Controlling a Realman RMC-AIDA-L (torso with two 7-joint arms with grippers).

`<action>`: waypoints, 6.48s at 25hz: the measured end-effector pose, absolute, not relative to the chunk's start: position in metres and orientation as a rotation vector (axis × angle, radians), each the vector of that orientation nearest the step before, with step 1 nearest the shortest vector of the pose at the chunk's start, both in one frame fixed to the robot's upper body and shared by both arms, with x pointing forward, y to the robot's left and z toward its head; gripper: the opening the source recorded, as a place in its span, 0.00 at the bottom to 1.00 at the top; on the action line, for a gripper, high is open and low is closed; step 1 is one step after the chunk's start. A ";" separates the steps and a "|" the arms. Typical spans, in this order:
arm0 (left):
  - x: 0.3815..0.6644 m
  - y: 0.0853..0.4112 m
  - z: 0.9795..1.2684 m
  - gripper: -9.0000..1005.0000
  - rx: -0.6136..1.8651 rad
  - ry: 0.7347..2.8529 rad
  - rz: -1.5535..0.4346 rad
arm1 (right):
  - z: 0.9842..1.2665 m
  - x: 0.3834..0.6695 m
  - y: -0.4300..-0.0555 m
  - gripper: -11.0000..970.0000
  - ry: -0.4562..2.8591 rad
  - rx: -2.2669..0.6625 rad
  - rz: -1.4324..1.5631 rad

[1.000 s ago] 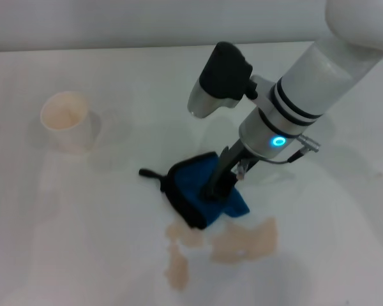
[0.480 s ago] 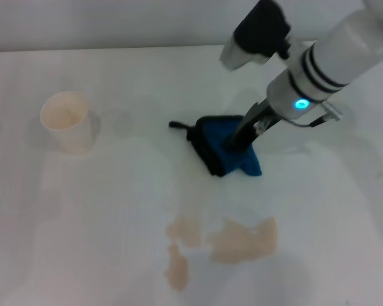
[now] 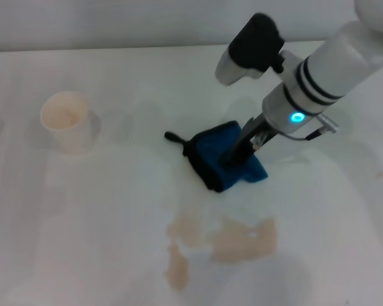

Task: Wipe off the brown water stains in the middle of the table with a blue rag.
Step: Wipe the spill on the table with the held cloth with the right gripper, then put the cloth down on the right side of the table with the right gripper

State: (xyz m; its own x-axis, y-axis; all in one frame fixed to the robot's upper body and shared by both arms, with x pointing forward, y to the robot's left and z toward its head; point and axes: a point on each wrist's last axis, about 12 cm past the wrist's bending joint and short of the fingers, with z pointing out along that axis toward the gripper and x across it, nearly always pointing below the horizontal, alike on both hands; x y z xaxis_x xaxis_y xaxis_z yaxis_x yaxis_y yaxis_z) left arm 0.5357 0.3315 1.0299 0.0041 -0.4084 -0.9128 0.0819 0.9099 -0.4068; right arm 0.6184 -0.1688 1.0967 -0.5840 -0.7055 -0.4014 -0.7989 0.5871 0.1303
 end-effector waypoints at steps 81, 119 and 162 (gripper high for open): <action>0.541 0.328 1.032 0.89 -0.260 1.519 -0.399 | 1.092 0.560 -0.140 0.06 2.444 -1.830 0.742; 0.543 0.328 1.034 0.89 -0.266 1.510 -0.398 | 1.082 0.624 -0.125 0.06 2.320 -1.394 0.369; 0.546 0.331 1.038 0.89 -0.256 1.497 -0.389 | 1.110 0.631 -0.203 0.13 2.602 -1.102 0.385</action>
State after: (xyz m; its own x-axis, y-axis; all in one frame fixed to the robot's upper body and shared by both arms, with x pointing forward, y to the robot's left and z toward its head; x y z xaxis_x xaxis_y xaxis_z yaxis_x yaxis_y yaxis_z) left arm 0.5463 0.3308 1.0384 0.0299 -0.4037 -0.9144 0.0931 0.9119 -0.3996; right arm 0.6311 -0.2032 1.1097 -0.6657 -0.6520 -0.3629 -0.7292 0.6717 0.1309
